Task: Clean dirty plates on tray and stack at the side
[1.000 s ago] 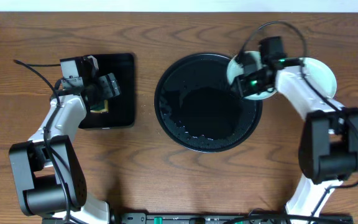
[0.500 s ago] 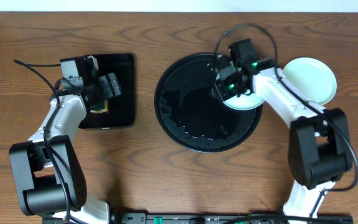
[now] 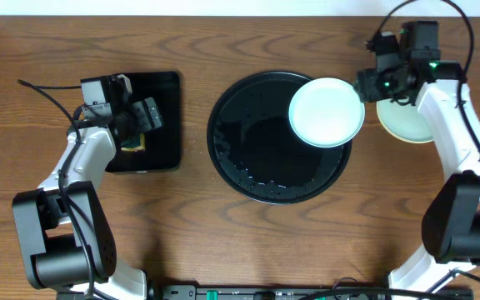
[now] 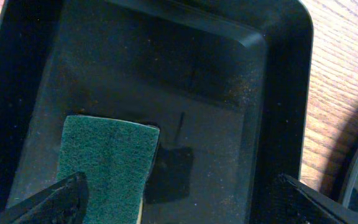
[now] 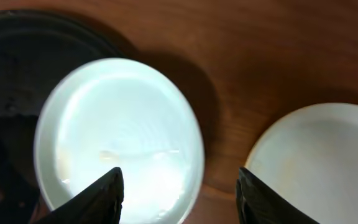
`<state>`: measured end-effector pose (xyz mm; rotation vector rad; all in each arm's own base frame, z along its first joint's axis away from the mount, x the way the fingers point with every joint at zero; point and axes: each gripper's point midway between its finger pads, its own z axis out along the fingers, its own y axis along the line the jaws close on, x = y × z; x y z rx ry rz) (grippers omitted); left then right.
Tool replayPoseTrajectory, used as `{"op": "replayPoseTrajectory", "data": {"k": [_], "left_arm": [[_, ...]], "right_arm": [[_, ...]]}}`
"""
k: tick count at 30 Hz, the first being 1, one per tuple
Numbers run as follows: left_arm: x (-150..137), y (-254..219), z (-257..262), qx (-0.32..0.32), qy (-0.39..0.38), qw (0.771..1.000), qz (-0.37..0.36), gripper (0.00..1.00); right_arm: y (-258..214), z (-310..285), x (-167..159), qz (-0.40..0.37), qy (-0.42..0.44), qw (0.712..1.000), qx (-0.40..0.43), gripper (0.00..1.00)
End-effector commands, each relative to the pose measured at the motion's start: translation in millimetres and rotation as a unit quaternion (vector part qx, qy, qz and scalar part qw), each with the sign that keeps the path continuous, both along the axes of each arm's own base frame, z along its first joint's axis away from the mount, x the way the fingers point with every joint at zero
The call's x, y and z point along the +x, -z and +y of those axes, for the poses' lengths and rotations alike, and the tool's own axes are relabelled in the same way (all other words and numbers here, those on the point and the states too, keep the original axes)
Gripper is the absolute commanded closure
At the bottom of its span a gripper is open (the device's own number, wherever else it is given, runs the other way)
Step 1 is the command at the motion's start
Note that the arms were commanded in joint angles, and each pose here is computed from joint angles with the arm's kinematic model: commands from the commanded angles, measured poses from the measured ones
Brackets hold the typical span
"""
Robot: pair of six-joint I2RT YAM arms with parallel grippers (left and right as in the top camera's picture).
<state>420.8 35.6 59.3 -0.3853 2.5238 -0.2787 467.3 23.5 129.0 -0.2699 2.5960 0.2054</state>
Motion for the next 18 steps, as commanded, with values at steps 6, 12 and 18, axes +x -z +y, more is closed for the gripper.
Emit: {"op": "replayPoseTrajectory", "data": {"k": [6,12,18], "left_arm": [[2,-6,0,-0.001,0.005,1.0,-0.008,0.06],[2,-6,0,-0.001,0.005,1.0,-0.008,0.06],[2,-6,0,-0.001,0.005,1.0,-0.008,0.06]], "right_arm": [[30,-19,1,0.027,-0.007,0.999,0.026,0.5],[50,-11,-1,0.046,-0.03,0.998,0.042,0.51],[72,-7,-4,0.072,-0.034,0.996,0.048,0.7]]}}
